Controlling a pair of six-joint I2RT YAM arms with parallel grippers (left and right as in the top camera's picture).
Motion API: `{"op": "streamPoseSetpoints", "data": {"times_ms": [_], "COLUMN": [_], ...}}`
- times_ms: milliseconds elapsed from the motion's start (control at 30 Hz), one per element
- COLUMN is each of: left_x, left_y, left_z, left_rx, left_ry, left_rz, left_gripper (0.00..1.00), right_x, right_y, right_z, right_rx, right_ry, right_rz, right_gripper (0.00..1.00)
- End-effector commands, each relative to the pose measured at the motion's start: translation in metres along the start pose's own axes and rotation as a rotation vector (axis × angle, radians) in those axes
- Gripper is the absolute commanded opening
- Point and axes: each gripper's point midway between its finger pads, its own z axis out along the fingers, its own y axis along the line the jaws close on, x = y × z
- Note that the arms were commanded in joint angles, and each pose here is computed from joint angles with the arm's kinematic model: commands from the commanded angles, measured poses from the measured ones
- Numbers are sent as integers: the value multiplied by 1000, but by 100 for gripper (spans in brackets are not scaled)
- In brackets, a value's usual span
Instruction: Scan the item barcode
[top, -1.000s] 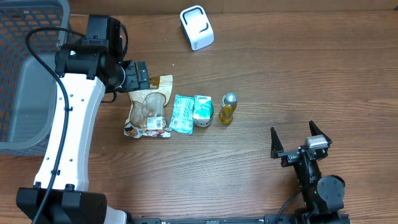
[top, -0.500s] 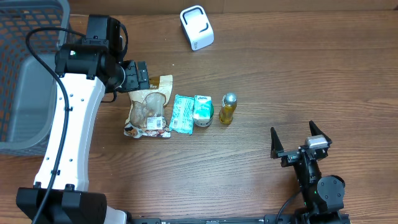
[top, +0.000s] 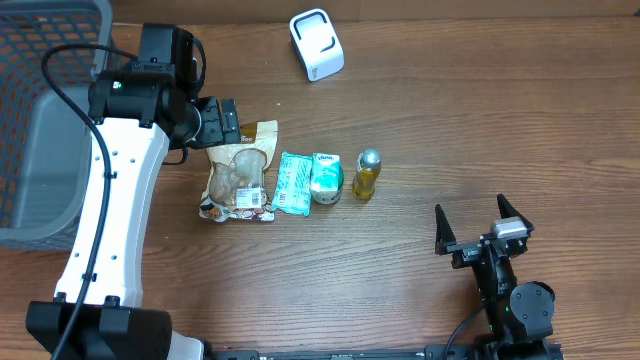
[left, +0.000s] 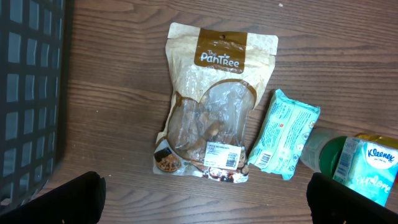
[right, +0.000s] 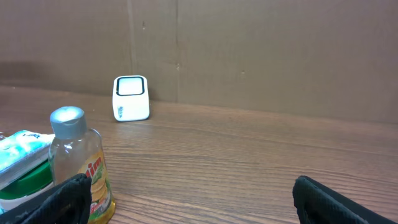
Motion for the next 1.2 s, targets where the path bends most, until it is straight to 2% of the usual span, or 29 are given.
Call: {"op": "streamPoseSetpoints", "data": {"times_ms": [0,167,400,1167], "left_x": [2,2,2,2], "left_y": [-1,-1,-1,-1], "left_z": [5,5,5,5], "left_rx": [4,4,4,4], "left_ry": [13,13,13,13], "left_rz": [9,9,9,9], "left_gripper": [100,100,100,100], "right_x": [3,3,3,3], "right_y": [-2,-1,7,6], "right_z": [0,0,0,0], "right_rx": [12,6,-39,-36], "right_ry": [2,2,6,6], "right_rz": [-5,12,229,236], "right_gripper": [100,100,100,100]}}
